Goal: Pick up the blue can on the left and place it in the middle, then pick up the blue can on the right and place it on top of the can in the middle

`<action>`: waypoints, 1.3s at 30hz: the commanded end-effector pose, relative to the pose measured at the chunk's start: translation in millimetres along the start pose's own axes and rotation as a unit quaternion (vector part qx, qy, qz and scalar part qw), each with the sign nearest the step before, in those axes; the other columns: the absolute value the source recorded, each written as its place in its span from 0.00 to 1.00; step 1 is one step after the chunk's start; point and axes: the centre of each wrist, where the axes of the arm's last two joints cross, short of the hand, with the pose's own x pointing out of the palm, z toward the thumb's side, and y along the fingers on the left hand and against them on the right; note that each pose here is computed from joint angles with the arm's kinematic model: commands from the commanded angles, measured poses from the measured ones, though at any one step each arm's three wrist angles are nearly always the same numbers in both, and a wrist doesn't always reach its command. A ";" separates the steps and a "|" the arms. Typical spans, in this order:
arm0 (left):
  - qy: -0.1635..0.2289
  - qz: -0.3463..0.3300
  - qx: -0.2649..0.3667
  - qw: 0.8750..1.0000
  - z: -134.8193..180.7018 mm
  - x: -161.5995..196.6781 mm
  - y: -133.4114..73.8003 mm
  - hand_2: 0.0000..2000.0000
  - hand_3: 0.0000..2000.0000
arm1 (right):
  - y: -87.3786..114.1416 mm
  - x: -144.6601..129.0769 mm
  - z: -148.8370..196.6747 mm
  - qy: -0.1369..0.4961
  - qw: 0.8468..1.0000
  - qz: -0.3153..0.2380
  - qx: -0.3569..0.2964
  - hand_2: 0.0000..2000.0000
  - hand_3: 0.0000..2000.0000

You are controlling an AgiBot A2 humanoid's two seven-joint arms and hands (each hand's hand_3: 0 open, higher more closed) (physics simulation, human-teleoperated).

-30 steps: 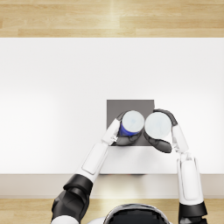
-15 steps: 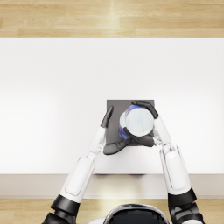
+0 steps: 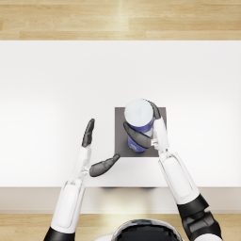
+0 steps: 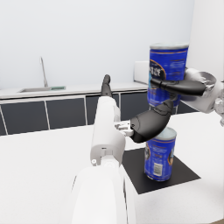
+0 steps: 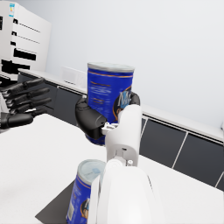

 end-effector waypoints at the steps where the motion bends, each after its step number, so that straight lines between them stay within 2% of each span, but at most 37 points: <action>1: 0.001 0.005 0.026 1.000 12.7 -1.8 1.6 0.00 0.00 | -2.2 -1.1 -10.0 0.003 1.000 -0.007 0.019 1.00 0.76; 14: -0.017 0.001 0.012 1.000 3.6 7.5 3.6 0.00 0.00 | 6.1 3.5 -34.4 0.001 0.998 -0.011 0.063 1.00 0.76; 17: -0.022 0.000 0.011 1.000 1.8 9.9 5.7 0.00 0.00 | 5.6 1.7 -36.8 -0.061 0.994 -0.015 0.085 1.00 0.76; 20: -0.026 -0.003 0.007 1.000 -0.2 12.9 5.6 0.00 0.00 | 6.7 1.5 -44.5 -0.085 0.991 -0.017 0.107 1.00 0.76; 21: -0.026 -0.003 0.004 1.000 -2.1 12.9 4.8 0.00 0.00 | 7.1 1.6 -45.3 -0.090 0.990 -0.017 0.109 0.32 0.60; 22: -0.028 -0.004 0.004 1.000 -1.8 14.2 4.2 0.00 0.00 | 6.9 0.6 -44.3 -0.096 0.988 -0.037 0.112 0.00 0.43; 24: -0.028 0.001 0.007 1.000 -0.7 12.3 4.2 0.00 0.00 | 7.1 2.2 -37.4 -0.106 0.987 -0.063 0.107 0.00 0.11; 25: -0.029 0.002 0.013 0.999 2.1 12.2 5.4 0.00 0.00 | 5.9 1.5 -31.4 -0.112 0.986 -0.073 0.099 0.00 0.00; 33: -0.039 0.011 0.054 0.998 19.3 12.9 17.7 0.00 0.00 | 0.5 -4.3 8.4 -0.151 0.982 -0.103 0.038 0.00 0.00; 34: -0.040 0.013 0.062 0.997 22.7 12.6 20.3 0.00 0.00 | 0.5 -10.8 11.9 0.040 0.999 0.008 -0.010 0.00 0.00; 35: -0.042 0.013 0.072 0.996 27.0 13.2 23.5 0.00 0.00 | -1.6 -10.5 21.1 -0.117 0.989 -0.086 0.007 0.00 0.00; 39: -0.050 0.024 0.117 0.992 46.4 10.5 41.3 0.00 0.00 | -4.7 -25.1 47.4 -0.143 0.983 -0.110 -0.039 0.00 0.00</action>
